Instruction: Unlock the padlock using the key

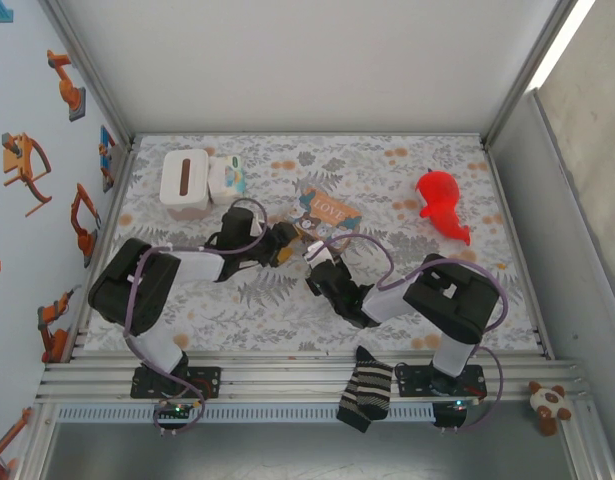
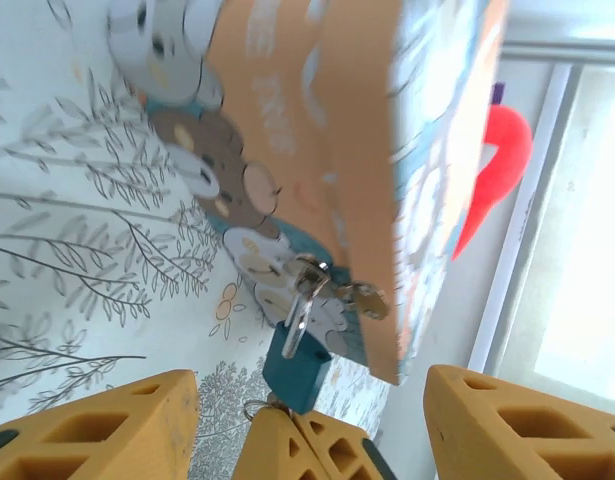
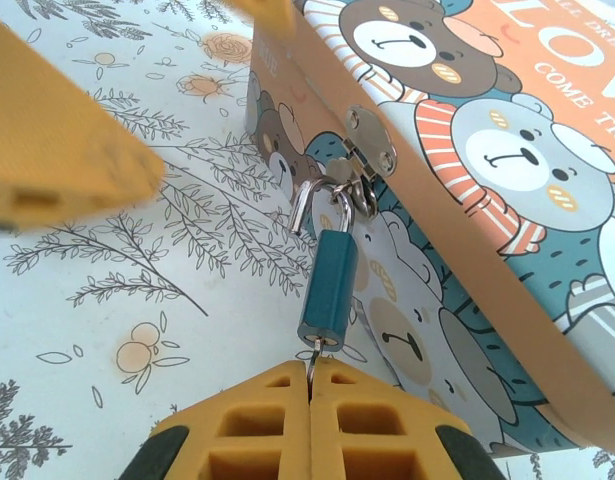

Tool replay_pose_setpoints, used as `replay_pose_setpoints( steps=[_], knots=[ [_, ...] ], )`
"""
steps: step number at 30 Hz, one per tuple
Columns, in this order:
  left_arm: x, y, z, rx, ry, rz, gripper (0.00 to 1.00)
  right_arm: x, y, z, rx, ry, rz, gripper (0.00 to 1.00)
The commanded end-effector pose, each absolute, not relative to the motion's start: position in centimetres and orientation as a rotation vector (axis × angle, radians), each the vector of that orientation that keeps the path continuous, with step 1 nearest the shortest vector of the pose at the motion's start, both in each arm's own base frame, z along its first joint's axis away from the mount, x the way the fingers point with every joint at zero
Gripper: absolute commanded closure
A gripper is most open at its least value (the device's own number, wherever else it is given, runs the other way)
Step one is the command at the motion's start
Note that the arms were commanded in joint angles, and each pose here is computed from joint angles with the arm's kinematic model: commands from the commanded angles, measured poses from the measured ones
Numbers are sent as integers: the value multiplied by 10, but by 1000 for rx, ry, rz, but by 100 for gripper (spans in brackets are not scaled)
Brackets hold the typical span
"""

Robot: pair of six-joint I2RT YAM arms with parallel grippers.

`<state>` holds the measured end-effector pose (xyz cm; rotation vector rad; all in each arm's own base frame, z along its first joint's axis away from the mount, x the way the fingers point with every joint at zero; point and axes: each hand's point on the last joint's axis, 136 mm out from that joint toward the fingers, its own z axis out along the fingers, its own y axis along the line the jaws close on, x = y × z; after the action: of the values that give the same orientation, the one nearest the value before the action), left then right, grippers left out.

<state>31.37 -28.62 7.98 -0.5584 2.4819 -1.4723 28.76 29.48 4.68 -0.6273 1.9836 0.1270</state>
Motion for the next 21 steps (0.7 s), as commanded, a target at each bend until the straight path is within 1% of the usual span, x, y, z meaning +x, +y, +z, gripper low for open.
replay_pose_setpoints(
  steps=[1, 6, 16, 21],
  knots=[
    [313, -262, 84, -530, 2493, -1372, 38, 282, 287, 47, -581, 2042, 176, 100],
    [317, -242, 90, -538, 2491, -1312, 38, 280, 278, 49, -502, 2127, 321, 100],
    [322, -238, 92, -536, 2494, -1287, 38, 280, 247, 35, -307, 2241, 566, 100],
    [327, -238, 97, -508, 2498, -1256, 38, 280, 230, 29, -240, 2254, 574, 100]
  ],
)
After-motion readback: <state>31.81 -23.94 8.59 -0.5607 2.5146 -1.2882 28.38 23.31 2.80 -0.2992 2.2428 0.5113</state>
